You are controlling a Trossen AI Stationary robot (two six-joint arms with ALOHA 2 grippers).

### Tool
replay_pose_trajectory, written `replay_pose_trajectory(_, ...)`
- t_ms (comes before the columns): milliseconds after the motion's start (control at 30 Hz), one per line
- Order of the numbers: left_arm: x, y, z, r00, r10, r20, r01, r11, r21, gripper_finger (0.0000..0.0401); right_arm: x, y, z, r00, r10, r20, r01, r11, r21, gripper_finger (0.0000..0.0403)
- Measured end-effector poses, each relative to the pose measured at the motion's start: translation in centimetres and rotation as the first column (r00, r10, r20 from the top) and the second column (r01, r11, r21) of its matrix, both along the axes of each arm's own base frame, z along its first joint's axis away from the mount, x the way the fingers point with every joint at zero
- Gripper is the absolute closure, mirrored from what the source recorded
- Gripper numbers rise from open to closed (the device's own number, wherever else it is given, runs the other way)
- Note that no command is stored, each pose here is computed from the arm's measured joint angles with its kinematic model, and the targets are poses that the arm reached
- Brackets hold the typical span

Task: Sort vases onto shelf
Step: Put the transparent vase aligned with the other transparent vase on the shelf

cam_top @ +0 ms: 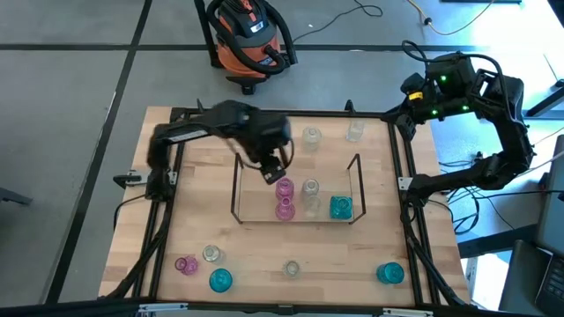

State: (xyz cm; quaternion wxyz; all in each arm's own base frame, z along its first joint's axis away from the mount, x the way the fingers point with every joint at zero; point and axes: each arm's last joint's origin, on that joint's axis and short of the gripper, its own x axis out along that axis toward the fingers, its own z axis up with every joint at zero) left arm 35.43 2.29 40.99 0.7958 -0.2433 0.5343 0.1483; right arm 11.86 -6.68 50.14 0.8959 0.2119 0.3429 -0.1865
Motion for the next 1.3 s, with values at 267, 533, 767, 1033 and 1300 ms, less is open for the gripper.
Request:
replay_pose_trajectory(267,-5.3,-7.3,1.1,0.993,0.121,-0.012,-0.122,0.992,-0.031,0.0248,1.2,-0.8,-0.5,0.998,0.036,-0.050,-0.038,0.999,-0.034,0.0352)
replay_pose_trajectory(533,-10.9,-14.7,-4.3,0.907,0.274,-0.319,-0.330,0.934,-0.134,0.0248,2.8,-1.8,-1.1,0.992,0.080,-0.095,-0.085,0.995,-0.046,0.0352)
replay_pose_trajectory(767,-13.4,-18.3,-8.6,0.867,0.309,-0.392,-0.425,0.869,-0.254,0.0256,3.9,-2.4,-1.6,0.985,0.124,-0.122,-0.130,0.991,-0.042,0.0352)
replay_pose_trajectory(1033,-14.4,-18.7,-11.5,0.825,0.339,-0.452,-0.467,0.860,-0.206,0.0270,4.3,-2.6,-1.8,0.981,0.156,-0.118,-0.160,0.987,-0.024,0.0352)
replay_pose_trajectory(1300,-13.6,-19.2,-14.2,0.866,0.294,-0.405,-0.428,0.854,-0.295,0.0271,4.3,-2.5,-1.8,0.980,0.156,-0.120,-0.159,0.987,-0.015,0.0352)
